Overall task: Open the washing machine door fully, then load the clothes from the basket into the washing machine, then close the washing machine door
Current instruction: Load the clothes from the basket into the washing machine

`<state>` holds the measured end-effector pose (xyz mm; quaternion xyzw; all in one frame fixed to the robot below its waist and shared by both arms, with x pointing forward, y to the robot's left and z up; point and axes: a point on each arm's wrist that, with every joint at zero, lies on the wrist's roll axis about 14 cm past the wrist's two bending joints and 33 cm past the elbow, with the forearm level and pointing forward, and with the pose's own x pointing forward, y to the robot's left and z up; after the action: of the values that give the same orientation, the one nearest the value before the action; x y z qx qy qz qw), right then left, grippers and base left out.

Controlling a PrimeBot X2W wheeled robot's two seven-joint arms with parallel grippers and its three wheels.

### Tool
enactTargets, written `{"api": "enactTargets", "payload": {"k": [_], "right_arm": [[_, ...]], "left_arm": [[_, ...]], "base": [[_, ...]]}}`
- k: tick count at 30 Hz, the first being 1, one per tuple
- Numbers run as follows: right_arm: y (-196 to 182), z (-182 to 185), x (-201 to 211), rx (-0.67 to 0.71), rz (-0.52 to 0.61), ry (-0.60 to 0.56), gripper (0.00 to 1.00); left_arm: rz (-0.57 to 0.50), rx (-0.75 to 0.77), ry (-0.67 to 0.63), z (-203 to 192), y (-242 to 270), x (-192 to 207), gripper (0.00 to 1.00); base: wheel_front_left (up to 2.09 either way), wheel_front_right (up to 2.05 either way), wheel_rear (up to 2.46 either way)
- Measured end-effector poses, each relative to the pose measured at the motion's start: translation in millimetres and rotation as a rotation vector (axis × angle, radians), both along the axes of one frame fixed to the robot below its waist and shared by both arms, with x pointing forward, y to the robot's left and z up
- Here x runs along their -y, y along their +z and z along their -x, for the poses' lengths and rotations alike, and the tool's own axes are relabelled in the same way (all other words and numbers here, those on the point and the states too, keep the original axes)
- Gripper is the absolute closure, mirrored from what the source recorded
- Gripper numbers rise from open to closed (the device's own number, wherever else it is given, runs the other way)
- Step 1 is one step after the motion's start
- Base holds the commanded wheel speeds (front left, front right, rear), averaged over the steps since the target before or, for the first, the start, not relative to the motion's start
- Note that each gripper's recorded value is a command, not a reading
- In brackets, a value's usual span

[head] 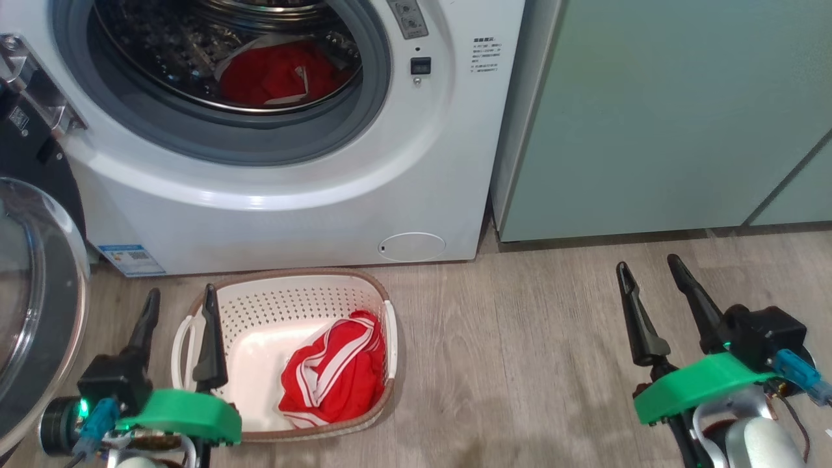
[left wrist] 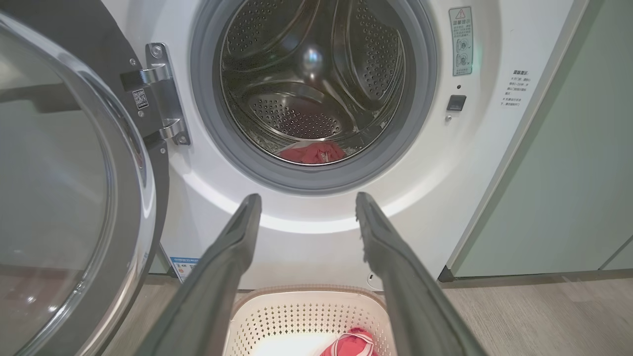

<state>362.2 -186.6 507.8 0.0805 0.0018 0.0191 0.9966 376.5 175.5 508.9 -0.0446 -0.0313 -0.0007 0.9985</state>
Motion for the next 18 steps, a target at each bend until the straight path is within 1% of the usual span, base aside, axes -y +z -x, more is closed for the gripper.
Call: {"api": "enactTargets", "payload": {"k": [11,15,18], "right_arm": [[-8,-9,-3,-0.018,-0.001,0.008,0.0],[-7,-18,-3,-0.013,-0.001,0.011,0.0],[-9,-27,-5,-0.012,0.0,0.016,0.0]], "left_arm": [[-0.003,-0.023,0.007,-6,-8,-3,0.0],[0.008,-0.018,0.004,-21,-7,-2,0.0],[0.029,-0.059,-0.034,-41,-17,7,0.0]], "base": [[0.0,0.0,0.0],[0.0,0.0,0.0],[0.0,0.0,0.0]]}}
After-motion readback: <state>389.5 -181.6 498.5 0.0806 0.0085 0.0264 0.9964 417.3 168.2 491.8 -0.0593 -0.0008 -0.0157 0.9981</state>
